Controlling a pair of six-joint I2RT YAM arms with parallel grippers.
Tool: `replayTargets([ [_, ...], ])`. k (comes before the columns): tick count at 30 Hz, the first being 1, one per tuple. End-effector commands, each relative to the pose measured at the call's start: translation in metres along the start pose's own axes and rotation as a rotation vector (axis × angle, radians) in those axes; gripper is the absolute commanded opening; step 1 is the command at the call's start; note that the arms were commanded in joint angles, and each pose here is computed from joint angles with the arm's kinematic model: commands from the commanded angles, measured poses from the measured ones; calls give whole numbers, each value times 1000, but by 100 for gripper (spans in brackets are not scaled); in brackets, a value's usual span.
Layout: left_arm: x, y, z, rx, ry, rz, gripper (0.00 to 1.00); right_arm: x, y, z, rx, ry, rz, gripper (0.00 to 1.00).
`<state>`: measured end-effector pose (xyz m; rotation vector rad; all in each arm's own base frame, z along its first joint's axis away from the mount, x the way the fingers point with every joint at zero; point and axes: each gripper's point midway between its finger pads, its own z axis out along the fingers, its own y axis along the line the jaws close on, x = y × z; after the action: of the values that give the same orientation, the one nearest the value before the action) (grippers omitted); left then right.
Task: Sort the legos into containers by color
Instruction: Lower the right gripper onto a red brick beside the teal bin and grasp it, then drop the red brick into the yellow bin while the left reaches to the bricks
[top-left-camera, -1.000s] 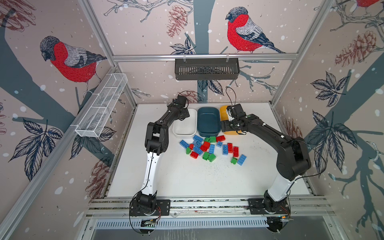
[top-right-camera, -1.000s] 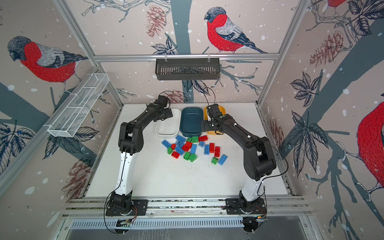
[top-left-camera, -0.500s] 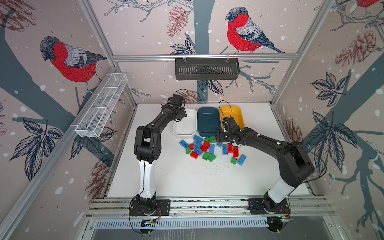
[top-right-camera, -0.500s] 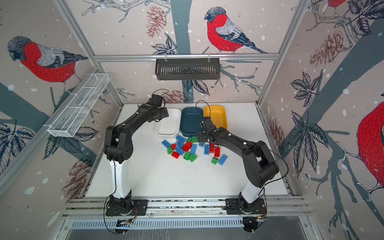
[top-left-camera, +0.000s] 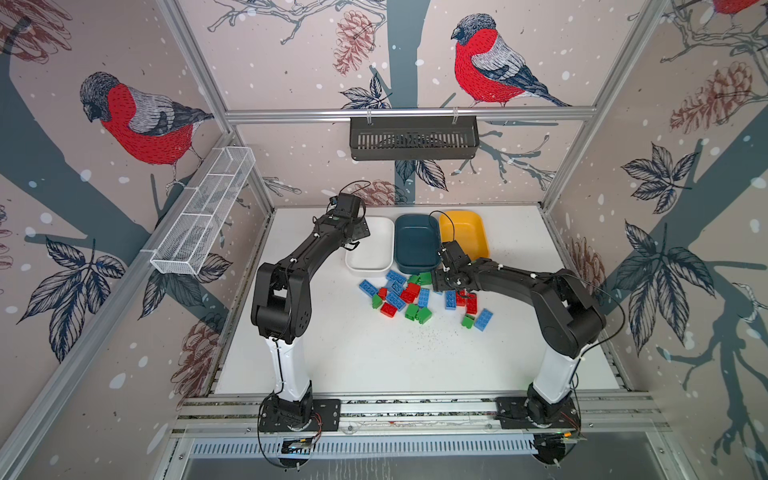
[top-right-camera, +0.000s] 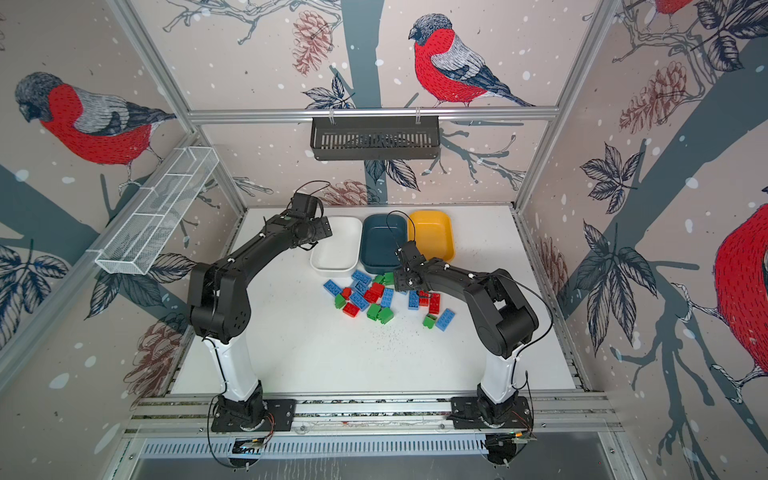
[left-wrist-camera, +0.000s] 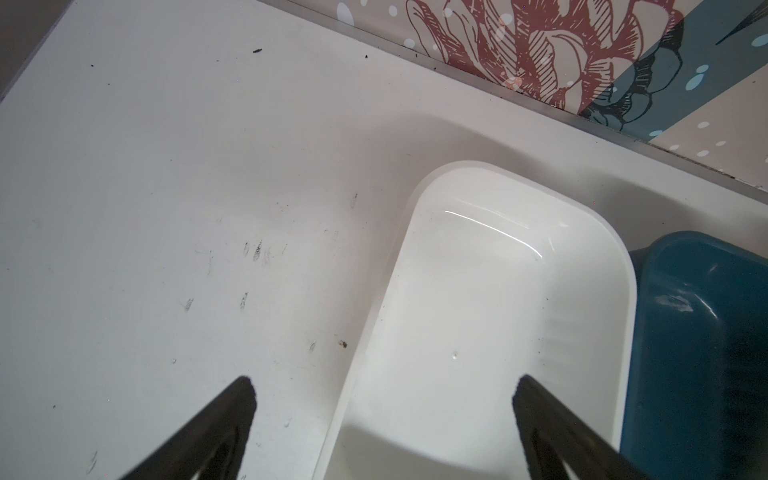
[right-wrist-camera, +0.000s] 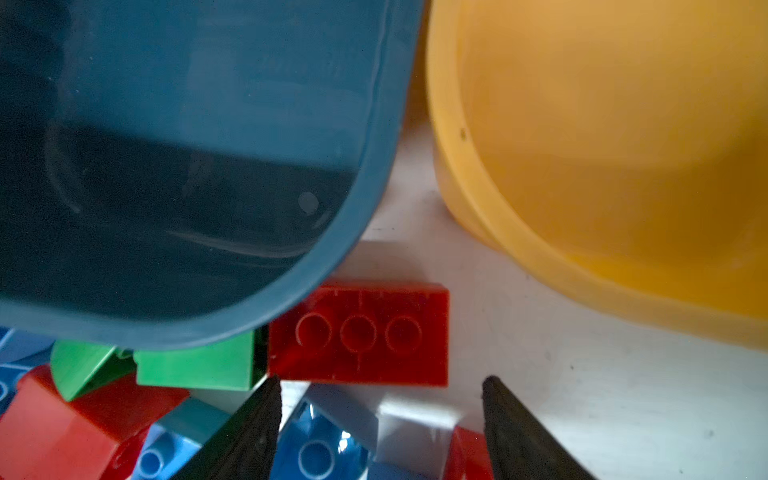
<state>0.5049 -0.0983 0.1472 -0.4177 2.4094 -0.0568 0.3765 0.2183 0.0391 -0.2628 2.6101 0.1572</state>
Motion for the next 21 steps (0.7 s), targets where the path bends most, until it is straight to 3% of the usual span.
replayTargets([
  [1,-6,0,-2,0,-25,3,97,-6,8,3,-24,-14,-38,80],
  [11,-4,-1,-1,1,-18,5,97,-12,11,16,-23,-18,-56,82],
  [21,6,12,-14,-17,-26,8,97,2,14,13,-60,6,-104,60],
])
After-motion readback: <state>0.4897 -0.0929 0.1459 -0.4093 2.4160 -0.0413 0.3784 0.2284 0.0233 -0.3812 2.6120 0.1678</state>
